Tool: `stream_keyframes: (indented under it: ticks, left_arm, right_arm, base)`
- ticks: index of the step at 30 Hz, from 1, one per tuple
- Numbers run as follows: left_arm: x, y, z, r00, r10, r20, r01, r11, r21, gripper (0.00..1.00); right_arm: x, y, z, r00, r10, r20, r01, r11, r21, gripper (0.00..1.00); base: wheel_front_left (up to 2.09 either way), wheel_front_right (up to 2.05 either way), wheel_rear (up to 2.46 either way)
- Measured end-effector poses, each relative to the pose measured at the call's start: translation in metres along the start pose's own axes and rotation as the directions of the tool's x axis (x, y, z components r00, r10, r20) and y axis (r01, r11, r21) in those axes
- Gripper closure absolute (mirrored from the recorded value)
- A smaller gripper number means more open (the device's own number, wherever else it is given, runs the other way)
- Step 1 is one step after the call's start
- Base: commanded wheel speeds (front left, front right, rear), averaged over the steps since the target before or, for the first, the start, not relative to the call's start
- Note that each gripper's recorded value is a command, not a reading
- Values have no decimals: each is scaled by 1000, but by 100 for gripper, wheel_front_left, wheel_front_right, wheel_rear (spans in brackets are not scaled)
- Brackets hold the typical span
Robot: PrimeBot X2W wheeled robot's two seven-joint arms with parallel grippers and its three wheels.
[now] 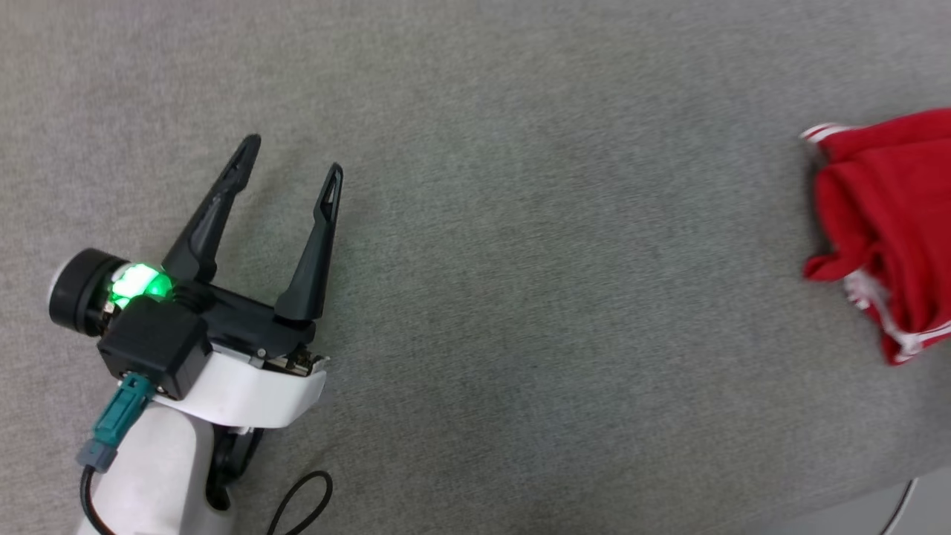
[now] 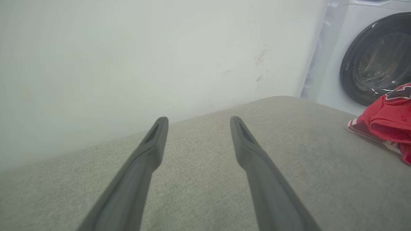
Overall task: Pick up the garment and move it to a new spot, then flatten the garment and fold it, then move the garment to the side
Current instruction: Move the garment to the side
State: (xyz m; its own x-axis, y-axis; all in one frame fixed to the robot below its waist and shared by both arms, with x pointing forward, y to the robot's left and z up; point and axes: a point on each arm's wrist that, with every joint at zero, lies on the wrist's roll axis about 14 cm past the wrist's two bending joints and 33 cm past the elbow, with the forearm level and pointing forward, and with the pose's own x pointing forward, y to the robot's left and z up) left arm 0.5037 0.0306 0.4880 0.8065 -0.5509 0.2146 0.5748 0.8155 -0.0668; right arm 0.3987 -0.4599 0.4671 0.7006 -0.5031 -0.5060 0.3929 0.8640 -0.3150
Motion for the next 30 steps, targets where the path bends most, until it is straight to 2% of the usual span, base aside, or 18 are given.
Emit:
stream_keyframes:
  ticks: [4, 10, 13, 15, 16, 23, 30]
  left_arm:
    - [0, 10, -5, 1000, 9, -2, -9, 1000, 11, 0]
    - [-1, 18, -16, 1000, 15, -19, -15, 1000, 9, 0]
    - [-1, 19, -22, 1000, 14, -27, -14, 1000, 5, 0]
    - [-1, 20, -24, 999, 15, -31, -15, 1000, 1, 0]
    - [-1, 21, -24, 999, 15, -31, -14, 1000, 2, 0]
    - [-3, 25, -20, 999, 23, -32, -23, 1000, 14, 0]
    - [-14, 20, -4, 998, 48, -35, -47, 999, 18, 0]
  right_arm:
    - [14, -18, 4, 997, -73, 5, 73, 997, -20, 100]
    - [32, -14, -12, 996, -87, -20, 87, 996, -5, 98]
    - [37, -9, -29, 995, -88, -49, 89, 996, 9, 56]
    - [40, -8, -36, 994, -91, -58, 92, 996, 21, 5]
    - [42, -8, -38, 994, -94, -56, 95, 995, 26, 0]
    - [44, -15, -49, 990, -133, -51, 135, 990, 28, 0]
    - [33, -28, -35, 985, -166, 39, 164, 985, 49, 0]
  base:
    - [0, 0, 0]
    - [0, 0, 0]
    - [0, 0, 0]
    - [0, 0, 0]
    - [0, 0, 0]
    - [0, 0, 0]
    - [0, 0, 0]
